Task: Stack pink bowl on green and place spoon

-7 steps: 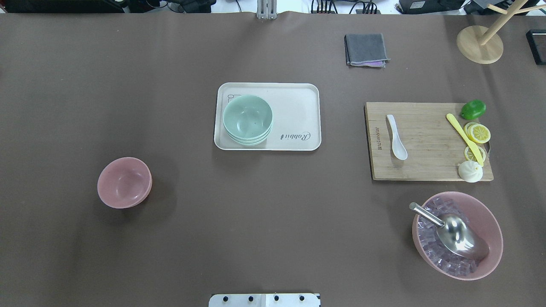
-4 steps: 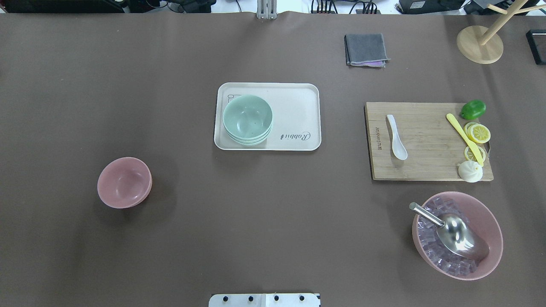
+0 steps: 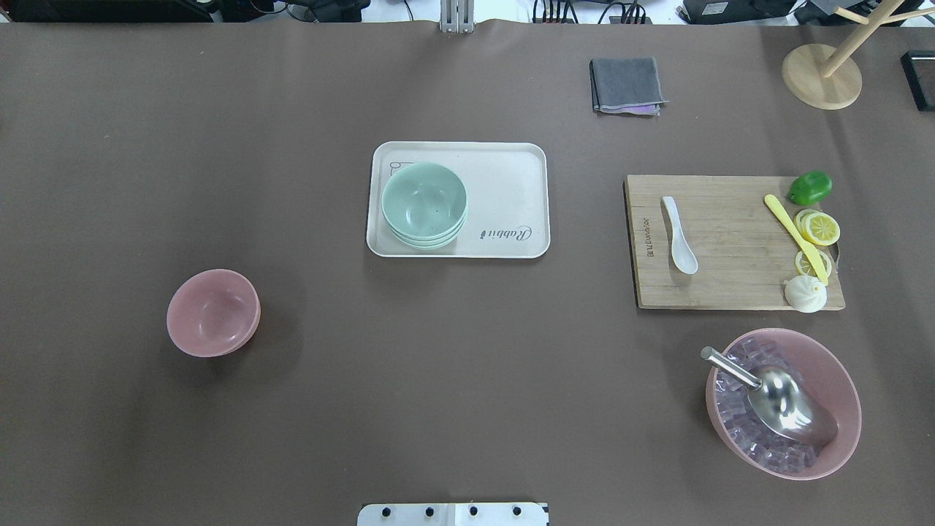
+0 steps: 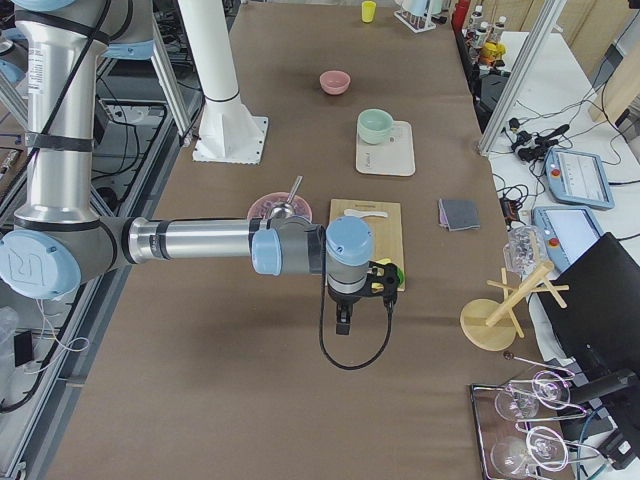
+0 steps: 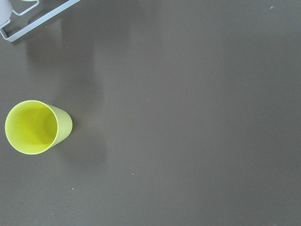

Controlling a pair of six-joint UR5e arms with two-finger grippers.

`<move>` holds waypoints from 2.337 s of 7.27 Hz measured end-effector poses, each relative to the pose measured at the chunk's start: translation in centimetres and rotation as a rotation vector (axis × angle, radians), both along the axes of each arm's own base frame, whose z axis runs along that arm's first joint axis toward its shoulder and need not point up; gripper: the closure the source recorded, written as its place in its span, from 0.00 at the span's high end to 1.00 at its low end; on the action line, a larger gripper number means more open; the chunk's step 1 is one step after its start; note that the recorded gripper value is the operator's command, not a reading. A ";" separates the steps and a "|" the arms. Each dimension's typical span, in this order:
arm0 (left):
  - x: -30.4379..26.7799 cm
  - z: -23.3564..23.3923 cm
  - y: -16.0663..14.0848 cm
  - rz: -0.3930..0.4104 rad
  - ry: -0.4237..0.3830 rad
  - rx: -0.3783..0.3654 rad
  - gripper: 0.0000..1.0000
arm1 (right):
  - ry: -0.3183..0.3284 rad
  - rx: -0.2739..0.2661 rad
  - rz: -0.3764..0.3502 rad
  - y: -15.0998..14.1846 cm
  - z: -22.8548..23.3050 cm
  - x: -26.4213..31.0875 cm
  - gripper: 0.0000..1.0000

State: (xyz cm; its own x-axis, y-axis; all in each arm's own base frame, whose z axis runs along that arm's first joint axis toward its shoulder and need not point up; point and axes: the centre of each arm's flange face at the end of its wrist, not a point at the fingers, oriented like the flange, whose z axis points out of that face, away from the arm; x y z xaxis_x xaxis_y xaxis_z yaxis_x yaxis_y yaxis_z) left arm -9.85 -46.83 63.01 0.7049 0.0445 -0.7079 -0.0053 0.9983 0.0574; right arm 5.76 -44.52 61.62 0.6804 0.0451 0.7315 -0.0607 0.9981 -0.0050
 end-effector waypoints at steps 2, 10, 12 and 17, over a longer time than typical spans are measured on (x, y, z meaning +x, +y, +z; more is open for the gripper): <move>0.0 -0.1 -0.1 0.001 0.000 0.003 0.98 | -0.013 -0.003 0.001 0.3 -0.1 -0.1 1.00; 0.2 -0.2 -0.2 0.005 0.001 0.005 0.98 | -0.027 -0.005 0.006 0.3 -0.3 -0.2 1.00; 0.3 -0.2 -0.2 0.006 0.001 0.004 0.98 | -0.031 -0.004 0.005 0.3 -0.4 -0.3 1.00; 3.5 -7.8 -3.6 0.036 0.067 0.162 0.98 | -0.032 0.003 0.006 0.0 -0.8 -0.3 1.00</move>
